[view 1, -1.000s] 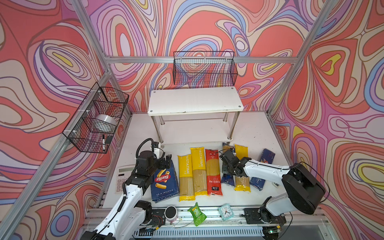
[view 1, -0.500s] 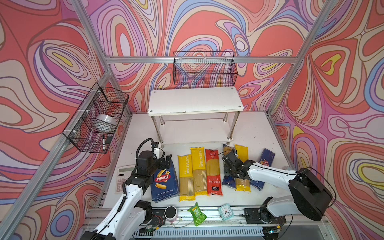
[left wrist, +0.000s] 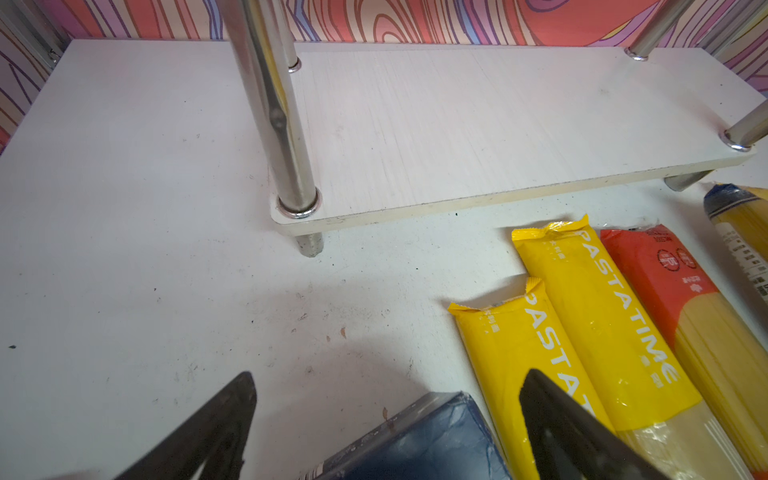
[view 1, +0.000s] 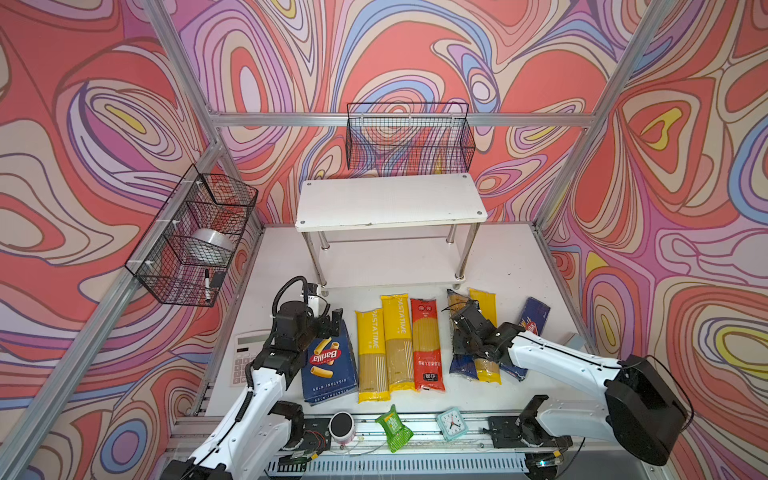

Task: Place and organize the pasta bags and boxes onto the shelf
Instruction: 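Close the right gripper on the near end of the ankara bag, then lift the ankara bag with the right gripper toward the shelf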

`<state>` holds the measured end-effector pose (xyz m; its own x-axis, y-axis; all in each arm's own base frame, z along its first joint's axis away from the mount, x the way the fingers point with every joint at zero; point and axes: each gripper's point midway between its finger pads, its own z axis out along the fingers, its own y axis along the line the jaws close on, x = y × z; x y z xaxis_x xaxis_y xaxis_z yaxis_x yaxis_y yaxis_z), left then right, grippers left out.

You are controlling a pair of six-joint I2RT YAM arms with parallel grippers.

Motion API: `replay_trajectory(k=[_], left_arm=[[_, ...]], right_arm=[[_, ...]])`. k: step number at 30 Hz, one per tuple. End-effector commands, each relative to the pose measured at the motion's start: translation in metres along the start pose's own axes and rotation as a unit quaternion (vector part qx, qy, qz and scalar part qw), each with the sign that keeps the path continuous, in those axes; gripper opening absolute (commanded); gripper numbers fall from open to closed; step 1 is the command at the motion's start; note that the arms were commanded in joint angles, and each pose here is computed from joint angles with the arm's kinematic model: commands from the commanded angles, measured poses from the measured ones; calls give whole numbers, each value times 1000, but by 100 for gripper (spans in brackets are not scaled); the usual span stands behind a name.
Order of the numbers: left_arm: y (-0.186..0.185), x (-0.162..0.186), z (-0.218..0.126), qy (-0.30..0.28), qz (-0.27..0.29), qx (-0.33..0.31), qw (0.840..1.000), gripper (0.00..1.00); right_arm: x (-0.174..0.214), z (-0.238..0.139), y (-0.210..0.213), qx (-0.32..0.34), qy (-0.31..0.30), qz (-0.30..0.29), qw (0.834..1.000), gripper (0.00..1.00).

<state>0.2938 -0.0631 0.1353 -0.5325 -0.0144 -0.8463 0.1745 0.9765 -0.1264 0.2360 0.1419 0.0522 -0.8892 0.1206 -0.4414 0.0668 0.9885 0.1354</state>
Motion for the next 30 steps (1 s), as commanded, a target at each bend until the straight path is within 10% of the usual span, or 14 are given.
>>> replay_trajectory(k=[1, 30], left_arm=[[-1, -6, 0, -12, 5, 0, 1000, 100], [-5, -6, 1, -11, 8, 12, 1000, 100]], right_arm=[[-38, -28, 17, -29, -62, -4, 998, 0], [-77, -139, 19, -77, -144, -66, 984, 0]])
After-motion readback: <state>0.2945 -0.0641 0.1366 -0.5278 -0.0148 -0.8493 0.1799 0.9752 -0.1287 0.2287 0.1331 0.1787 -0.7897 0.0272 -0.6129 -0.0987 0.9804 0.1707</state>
